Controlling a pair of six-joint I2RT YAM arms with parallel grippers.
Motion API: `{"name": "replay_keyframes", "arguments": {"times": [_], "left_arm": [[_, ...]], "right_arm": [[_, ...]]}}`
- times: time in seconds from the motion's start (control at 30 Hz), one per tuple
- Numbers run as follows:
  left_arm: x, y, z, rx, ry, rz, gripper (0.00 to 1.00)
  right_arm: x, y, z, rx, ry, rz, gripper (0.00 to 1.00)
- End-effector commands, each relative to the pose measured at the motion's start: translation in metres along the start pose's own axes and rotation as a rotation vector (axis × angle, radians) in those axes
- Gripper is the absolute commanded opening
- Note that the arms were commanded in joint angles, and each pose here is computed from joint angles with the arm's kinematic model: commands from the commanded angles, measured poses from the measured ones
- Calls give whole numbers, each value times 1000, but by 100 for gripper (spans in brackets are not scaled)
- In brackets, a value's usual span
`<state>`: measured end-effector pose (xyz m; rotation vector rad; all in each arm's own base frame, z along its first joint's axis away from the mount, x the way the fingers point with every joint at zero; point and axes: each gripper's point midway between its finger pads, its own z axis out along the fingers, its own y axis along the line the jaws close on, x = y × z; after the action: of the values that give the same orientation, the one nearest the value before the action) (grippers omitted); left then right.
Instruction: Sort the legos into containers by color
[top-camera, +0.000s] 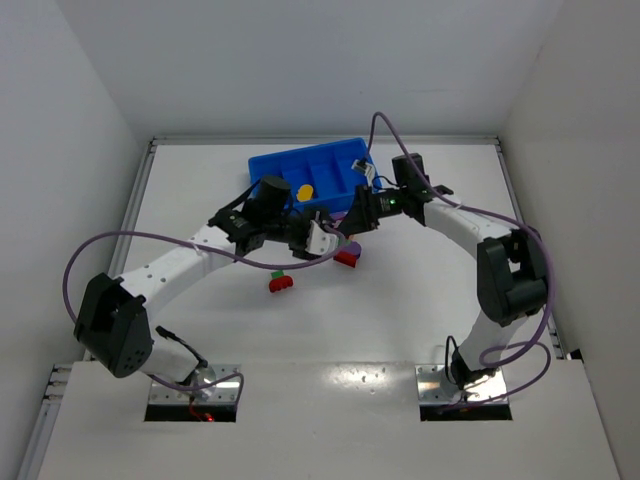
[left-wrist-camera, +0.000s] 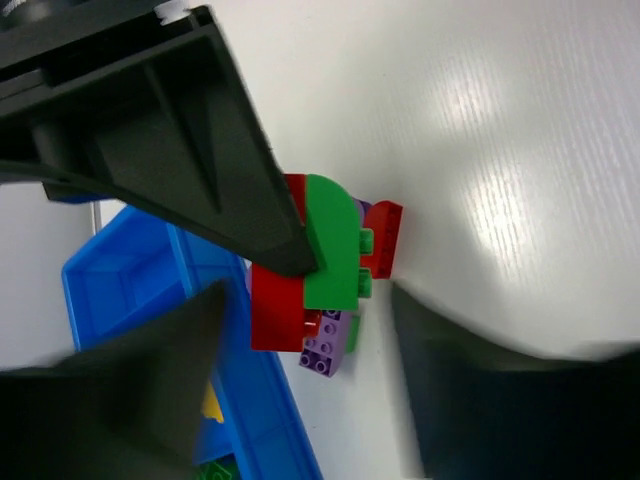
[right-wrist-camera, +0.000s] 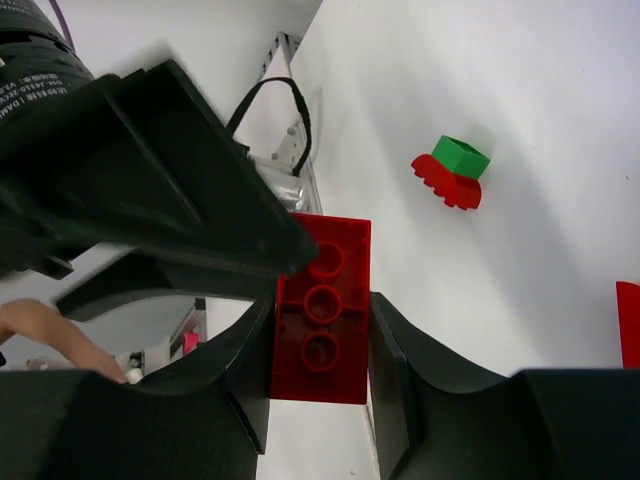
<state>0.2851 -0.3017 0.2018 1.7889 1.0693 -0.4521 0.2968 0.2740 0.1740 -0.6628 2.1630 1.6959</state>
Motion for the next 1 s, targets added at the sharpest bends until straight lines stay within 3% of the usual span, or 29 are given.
{"name": "replay_keyframes", "arguments": {"times": [0.0, 0.1, 0.17, 0.23, 0.43, 0.67, 0.73, 0.8, 0.83, 0.87, 0.93, 0.97], "left_arm": [[-11, 8, 0, -51, -34, -85, 84], [-6, 24, -12, -148, -36, -218, 91], [-19, 37, -24, -212, -106, -387, 94], [-18, 46, -36, -268, -146, -579, 96], [-11, 50, -58, -275, -220, -941, 96], [-10, 64, -62, 42, -382, -1289, 91], [-19, 78, -65, 188, -501, -1324, 85], [-10, 80, -59, 233, -560, -1397, 82], [-25, 78, -69, 316, -597, -1566, 77], [-49, 80, -86, 270, -730, -1321, 75], [-42, 78, -82, 335, -760, -1439, 67], [-42, 79, -81, 326, -761, -1419, 66]], "right_arm": [[-15, 18, -4, -35, -32, -117, 0], [-27, 19, -8, -12, -68, -139, 0], [-34, 17, -11, 2, -87, -155, 0], [-49, 17, -19, 20, -120, -187, 0], [-87, 16, -35, 62, -227, -234, 0], [-120, 34, -37, 22, -289, -254, 0], [-128, 36, -36, 0, -309, -222, 0], [-133, 42, -32, -24, -322, -232, 0], [-133, 42, -32, -26, -322, -223, 0], [-131, 44, -28, -33, -314, -225, 0], [-131, 44, -28, -33, -314, -225, 0], [-131, 44, -28, -33, -314, -225, 0]]}}
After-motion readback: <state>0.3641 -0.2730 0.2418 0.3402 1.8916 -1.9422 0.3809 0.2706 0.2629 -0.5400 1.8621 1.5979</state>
